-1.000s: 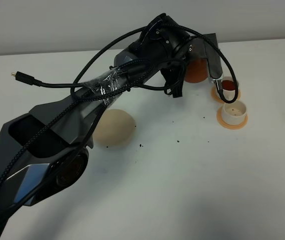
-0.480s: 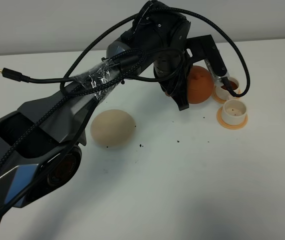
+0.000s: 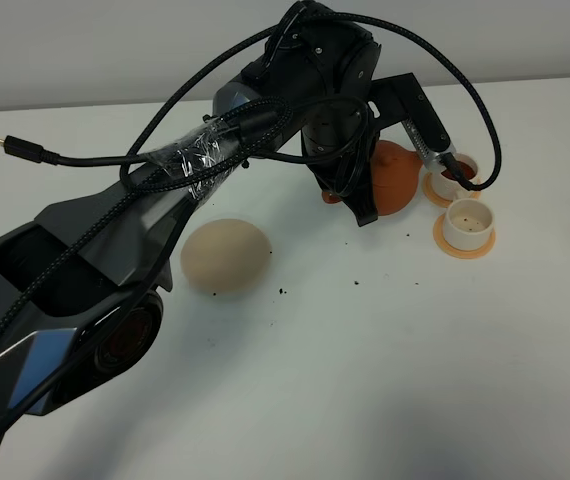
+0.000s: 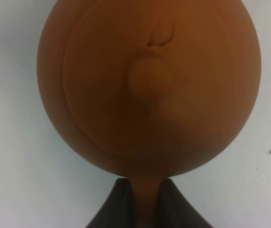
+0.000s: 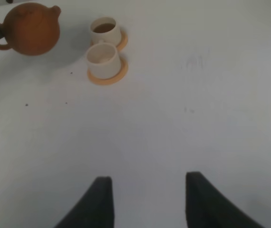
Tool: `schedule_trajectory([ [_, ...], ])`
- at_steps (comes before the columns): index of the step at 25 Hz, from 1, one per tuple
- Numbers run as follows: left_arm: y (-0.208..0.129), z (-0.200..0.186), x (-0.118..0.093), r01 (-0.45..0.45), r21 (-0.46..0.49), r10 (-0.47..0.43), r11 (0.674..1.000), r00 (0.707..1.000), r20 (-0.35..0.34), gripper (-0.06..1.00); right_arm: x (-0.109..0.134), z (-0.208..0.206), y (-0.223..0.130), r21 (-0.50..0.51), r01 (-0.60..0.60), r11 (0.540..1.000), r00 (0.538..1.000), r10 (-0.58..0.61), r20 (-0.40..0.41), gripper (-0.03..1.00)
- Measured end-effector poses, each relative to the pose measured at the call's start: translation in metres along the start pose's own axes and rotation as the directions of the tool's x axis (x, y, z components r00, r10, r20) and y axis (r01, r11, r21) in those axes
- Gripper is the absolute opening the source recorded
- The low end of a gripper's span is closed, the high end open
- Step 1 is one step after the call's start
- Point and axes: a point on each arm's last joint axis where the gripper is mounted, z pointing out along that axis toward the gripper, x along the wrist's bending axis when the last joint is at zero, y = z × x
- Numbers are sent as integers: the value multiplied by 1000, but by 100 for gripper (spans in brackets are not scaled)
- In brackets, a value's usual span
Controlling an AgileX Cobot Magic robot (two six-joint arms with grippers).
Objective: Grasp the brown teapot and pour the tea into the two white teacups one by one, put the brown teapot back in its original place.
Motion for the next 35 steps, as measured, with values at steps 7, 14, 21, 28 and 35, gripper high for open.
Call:
schedule_trajectory([
  [7, 0, 5, -1, 14, 8, -14, 1000, 1000, 6, 12, 0, 0, 0, 0, 0, 1000, 1000, 0, 0, 37],
  [14, -1, 15, -1, 11, 24, -12, 1000, 1000, 14, 12, 0, 0, 0, 0, 0, 1000, 1000, 0, 0, 37],
  [21, -1, -16, 5, -17, -27, 17, 999, 1000, -14, 12, 0, 0, 0, 0, 0, 1000, 1000, 0, 0, 37],
  [28, 1, -42, 4, -10, -102, 12, 995, 1000, 19, 12, 0, 0, 0, 0, 0, 1000, 1000, 0, 0, 37],
  [35, -12, -40, -8, -71, -56, 75, 996, 994, 80, 12, 0, 0, 0, 0, 0, 1000, 1000, 0, 0, 37],
])
